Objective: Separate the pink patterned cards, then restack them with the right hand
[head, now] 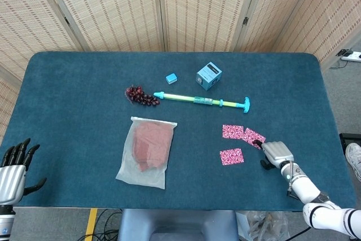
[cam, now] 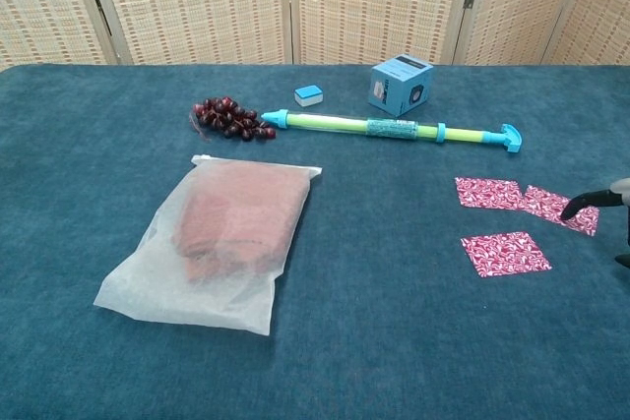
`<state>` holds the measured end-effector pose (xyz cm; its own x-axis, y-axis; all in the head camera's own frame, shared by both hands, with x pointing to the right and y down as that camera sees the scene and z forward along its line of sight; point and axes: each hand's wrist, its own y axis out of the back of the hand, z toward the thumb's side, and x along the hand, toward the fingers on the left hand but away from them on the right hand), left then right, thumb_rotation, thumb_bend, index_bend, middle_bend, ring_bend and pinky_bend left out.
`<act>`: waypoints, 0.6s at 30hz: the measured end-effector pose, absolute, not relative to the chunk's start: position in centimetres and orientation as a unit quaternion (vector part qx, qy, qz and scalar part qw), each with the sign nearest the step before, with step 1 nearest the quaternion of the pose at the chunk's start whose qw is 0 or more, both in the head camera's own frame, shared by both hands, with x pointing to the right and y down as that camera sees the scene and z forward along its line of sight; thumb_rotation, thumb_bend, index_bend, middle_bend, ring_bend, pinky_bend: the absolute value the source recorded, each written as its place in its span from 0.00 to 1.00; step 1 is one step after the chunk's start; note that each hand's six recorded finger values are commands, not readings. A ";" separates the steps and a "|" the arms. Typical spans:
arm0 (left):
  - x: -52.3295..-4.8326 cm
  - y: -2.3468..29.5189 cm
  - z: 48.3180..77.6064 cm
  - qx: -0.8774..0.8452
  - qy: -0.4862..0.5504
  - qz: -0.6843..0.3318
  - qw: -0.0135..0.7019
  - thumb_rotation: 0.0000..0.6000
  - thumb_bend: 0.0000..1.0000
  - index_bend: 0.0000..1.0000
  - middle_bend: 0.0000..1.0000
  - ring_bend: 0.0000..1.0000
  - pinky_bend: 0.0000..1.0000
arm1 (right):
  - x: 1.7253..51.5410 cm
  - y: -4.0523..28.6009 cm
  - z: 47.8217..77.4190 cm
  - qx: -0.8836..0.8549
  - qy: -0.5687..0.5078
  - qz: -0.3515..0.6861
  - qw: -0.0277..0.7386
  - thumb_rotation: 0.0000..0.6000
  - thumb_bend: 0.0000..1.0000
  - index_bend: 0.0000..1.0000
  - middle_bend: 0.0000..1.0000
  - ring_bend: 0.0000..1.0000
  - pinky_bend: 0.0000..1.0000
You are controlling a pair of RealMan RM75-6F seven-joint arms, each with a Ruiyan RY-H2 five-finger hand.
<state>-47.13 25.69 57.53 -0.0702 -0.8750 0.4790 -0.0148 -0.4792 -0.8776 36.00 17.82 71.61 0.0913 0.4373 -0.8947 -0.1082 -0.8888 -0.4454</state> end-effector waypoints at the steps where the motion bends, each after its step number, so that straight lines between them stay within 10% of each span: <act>1: -47.2 25.7 57.5 -0.588 0.378 -0.627 0.344 1.00 0.23 0.16 0.03 0.02 0.09 | 36.3 17.7 71.6 -0.706 -0.117 0.667 0.206 1.00 0.51 0.13 0.96 1.00 1.00; 10: -47.1 25.6 57.4 -0.587 0.379 -0.626 0.346 1.00 0.23 0.16 0.03 0.02 0.09 | 36.4 16.2 70.5 -0.704 -0.157 0.658 0.215 1.00 0.50 0.13 0.93 1.00 1.00; 18: -46.6 25.1 57.2 -0.593 0.381 -0.616 0.351 1.00 0.23 0.16 0.03 0.02 0.09 | 33.5 13.0 68.5 -0.726 -0.248 0.596 0.237 1.00 0.30 0.14 0.90 1.00 1.00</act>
